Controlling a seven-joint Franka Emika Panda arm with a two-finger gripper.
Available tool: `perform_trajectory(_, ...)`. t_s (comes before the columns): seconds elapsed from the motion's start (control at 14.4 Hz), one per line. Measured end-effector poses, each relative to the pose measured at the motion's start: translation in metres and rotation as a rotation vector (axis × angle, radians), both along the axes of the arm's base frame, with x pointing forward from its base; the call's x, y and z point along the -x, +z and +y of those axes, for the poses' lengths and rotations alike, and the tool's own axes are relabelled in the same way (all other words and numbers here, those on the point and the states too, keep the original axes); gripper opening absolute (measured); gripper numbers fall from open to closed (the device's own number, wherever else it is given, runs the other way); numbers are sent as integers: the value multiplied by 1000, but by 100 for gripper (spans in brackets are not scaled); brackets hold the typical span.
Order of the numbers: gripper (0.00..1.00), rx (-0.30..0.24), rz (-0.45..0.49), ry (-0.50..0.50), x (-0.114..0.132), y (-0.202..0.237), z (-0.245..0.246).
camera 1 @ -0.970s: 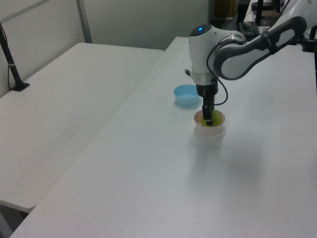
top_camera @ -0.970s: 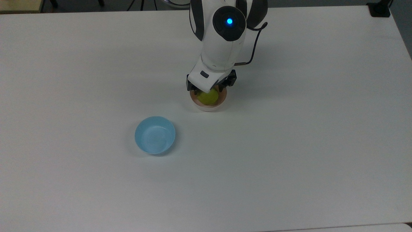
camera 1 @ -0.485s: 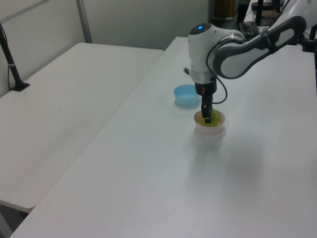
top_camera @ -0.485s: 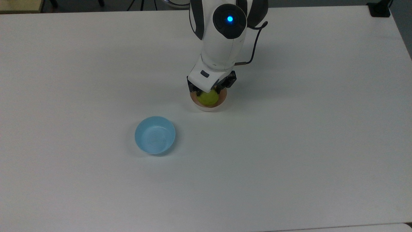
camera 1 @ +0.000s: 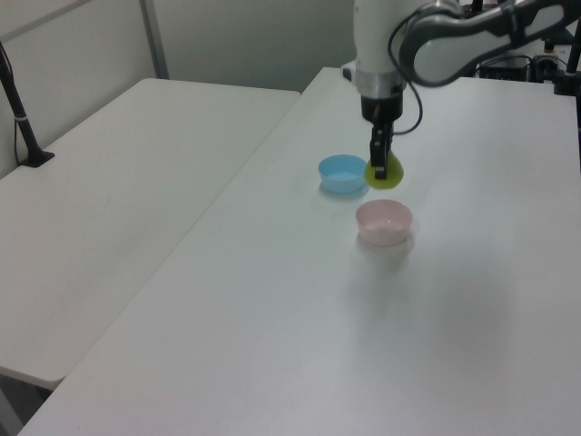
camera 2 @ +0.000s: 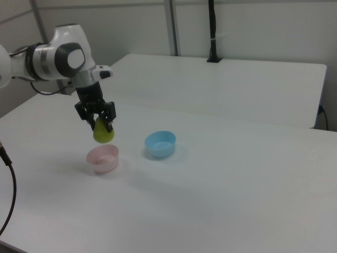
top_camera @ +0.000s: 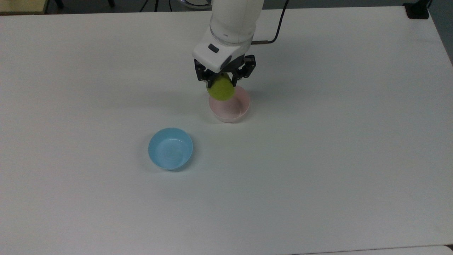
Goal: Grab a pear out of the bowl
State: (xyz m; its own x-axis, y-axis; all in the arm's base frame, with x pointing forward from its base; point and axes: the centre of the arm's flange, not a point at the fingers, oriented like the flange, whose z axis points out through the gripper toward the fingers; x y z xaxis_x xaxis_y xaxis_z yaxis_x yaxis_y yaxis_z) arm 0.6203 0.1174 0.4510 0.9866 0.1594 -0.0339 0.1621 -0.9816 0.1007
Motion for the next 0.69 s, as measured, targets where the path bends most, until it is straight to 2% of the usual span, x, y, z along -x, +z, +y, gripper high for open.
perform_trajectory(0.28, 64, 1, 9, -42, 4, 26, -63)
perform_trajectory(0.49, 64, -1, 41, -81, 2, 14, -138)
perform_trajectory(0.69, 64, -5, 36, -115, -1, -11, -191)
